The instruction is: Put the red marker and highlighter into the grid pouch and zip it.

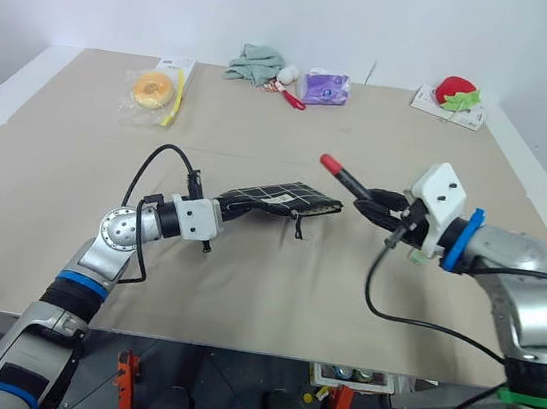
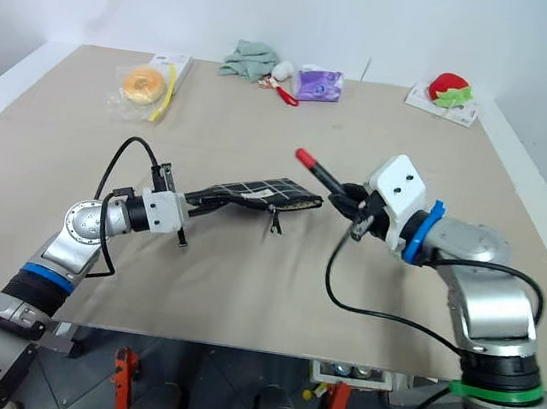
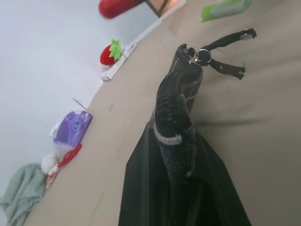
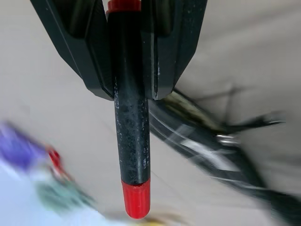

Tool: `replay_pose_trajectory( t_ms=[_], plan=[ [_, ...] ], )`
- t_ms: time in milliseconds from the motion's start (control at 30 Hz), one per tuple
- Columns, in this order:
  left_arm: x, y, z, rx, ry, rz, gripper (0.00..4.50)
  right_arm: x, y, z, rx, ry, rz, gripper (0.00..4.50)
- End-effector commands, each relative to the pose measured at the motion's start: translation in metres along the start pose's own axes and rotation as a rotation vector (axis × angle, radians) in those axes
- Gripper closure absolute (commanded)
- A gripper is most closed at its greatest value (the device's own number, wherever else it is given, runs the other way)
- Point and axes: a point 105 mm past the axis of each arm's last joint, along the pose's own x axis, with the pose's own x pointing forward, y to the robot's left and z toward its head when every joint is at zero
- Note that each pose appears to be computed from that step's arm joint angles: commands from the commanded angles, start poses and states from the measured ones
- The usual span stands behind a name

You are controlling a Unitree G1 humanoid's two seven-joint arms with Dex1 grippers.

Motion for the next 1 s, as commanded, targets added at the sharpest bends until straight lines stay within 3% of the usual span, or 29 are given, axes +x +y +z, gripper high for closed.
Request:
replay_pose_trajectory(
  t_ms=[33,167,500,1000],
  plan=[
    [-0.001,0.013,0.008,0.023,-0.028,0.035,4.5,-0.009,-0.002,-0.007,-0.106,0.08,0.06,3.97],
    [-0.001,0.013,0.008,0.023,-0.029,0.037,4.5,-0.011,-0.006,-0.021,-0.163,0.177,0.072,3.97],
    [0.0,0.012,0.011,0.023,-0.038,0.041,4.5,0.004,-0.005,-0.036,-0.219,0.238,0.099,3.97],
    [0.025,-0.001,0.032,-0.082,-0.154,-0.018,4.5,0.041,0.013,-0.004,-0.336,0.125,0.209,3.97]
  ],
)
